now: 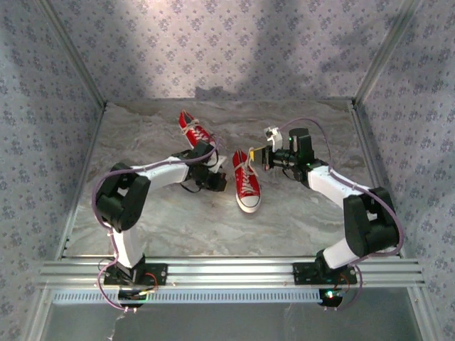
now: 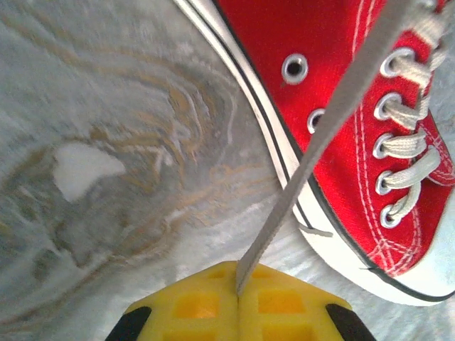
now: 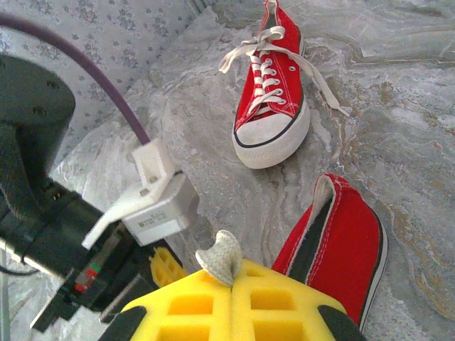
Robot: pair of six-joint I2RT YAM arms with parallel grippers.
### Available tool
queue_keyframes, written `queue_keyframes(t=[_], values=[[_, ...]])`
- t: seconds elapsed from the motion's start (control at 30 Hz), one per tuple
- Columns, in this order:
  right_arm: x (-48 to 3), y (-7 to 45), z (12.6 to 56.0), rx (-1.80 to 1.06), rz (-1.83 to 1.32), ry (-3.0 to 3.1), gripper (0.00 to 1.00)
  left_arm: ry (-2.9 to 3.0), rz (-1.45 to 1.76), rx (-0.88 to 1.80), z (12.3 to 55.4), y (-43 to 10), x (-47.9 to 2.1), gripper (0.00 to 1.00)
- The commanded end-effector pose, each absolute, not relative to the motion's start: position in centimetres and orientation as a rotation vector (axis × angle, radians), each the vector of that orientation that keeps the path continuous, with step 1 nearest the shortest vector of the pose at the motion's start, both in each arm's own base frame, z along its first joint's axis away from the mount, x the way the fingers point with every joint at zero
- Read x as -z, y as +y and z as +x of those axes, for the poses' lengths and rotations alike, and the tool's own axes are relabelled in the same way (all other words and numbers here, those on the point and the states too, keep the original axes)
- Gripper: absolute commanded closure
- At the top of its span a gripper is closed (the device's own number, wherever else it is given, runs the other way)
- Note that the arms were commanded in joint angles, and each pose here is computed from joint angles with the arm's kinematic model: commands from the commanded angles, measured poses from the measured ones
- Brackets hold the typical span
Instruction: Tie the shoes
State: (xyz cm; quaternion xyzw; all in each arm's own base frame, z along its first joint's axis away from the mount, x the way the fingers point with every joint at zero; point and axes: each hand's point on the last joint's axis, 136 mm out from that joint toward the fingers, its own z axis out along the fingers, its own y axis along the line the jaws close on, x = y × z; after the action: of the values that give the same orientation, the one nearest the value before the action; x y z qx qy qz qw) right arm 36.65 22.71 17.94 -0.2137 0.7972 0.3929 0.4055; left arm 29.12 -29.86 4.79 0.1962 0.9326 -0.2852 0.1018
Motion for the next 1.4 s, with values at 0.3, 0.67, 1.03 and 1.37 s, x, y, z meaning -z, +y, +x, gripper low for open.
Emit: queue_keyframes(t=[0.3,0.67,1.03,1.37], values=[[-20.1,22.5,36.8,-0.994,-0.471,1.957,1.00,2.800,0.304,0.944,25.3,-32.3,-7.4,1.00],[-20.4,22.0,38.0,-1.012,-0.295,2.011,1.00,2.683,0.411,1.092,23.9,-38.6,-10.4,1.00],[-19.7,21.5,38.7,-0.989,-0.201,2.056,1.00,2.609,0.438,1.201,24.1,-43.6,-11.2,0.62],[-19.6,21.8,37.9,-0.917,-0.217,2.087,1.00,2.354,0.470,1.147,24.3,-39.6,-15.9,0.43]])
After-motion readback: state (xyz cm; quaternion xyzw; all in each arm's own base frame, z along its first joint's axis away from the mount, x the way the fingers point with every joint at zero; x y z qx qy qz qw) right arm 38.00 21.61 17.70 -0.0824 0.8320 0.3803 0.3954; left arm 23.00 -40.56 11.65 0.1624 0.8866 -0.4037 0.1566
